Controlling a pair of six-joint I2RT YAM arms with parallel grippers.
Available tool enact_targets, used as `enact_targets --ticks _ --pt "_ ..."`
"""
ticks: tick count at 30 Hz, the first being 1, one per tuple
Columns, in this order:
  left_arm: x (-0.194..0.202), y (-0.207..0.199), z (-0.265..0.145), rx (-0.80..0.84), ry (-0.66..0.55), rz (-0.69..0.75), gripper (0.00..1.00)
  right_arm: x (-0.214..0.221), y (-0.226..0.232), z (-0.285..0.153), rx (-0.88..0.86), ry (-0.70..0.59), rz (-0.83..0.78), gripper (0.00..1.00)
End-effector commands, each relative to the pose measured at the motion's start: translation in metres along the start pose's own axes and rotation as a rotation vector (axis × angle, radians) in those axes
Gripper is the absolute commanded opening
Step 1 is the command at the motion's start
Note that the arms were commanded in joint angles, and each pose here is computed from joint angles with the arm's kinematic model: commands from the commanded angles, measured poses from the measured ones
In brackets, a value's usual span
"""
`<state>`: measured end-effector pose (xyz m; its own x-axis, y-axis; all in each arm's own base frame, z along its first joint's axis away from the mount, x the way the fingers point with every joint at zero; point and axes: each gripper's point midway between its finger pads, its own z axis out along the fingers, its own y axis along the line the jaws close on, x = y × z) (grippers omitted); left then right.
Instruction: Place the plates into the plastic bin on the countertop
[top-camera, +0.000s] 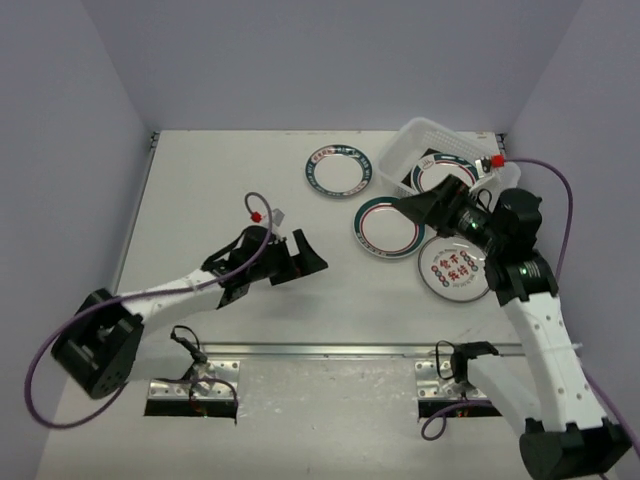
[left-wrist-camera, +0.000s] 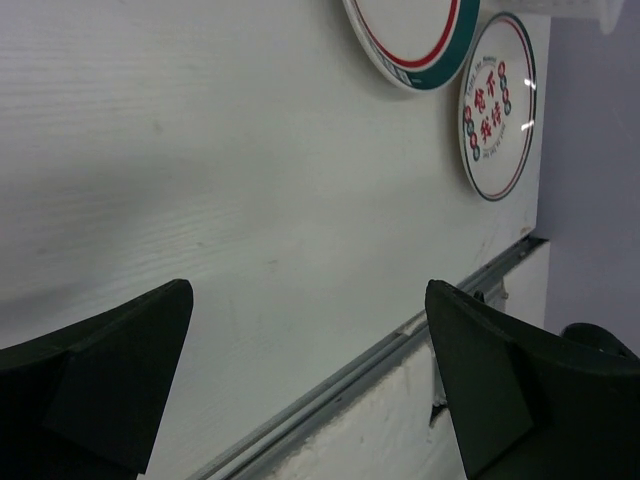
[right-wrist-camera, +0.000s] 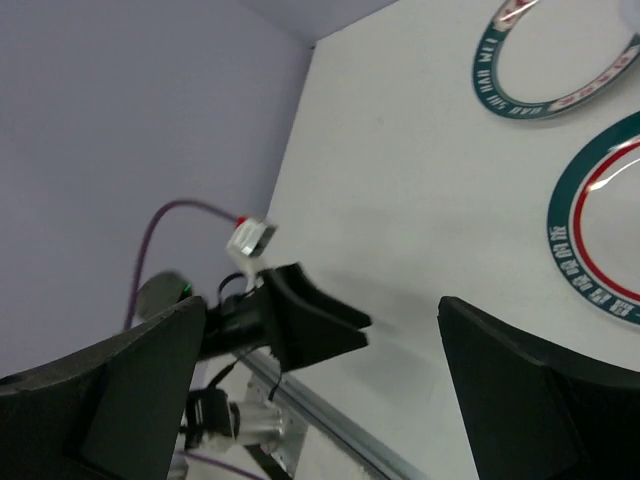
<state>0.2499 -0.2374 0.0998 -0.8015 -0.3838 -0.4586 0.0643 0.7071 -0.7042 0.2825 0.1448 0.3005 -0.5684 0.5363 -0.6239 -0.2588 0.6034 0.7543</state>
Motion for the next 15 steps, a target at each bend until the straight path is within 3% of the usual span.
enact_targets --ticks 1,7,11,15 --pt "-0.036 -0.06 0.068 0.128 -0.106 -0.122 1.0 0.04 0.011 -0.036 -0.126 0.033 -0.088 0.99" --pt "-0.019 -0.054 0.155 0.079 -0.001 -0.232 1.0 0.069 0.015 -0.067 -0.14 0.08 -0.111 0.99" --pt "-0.009 -0.035 0.198 0.011 0.025 -0.356 0.94 0.08 0.008 -0.078 -0.115 0.063 -0.12 0.99" --pt "-0.006 -0.013 0.219 -0.106 0.008 -0.4 0.74 0.085 0.007 -0.086 -0.113 0.054 -0.133 0.99"
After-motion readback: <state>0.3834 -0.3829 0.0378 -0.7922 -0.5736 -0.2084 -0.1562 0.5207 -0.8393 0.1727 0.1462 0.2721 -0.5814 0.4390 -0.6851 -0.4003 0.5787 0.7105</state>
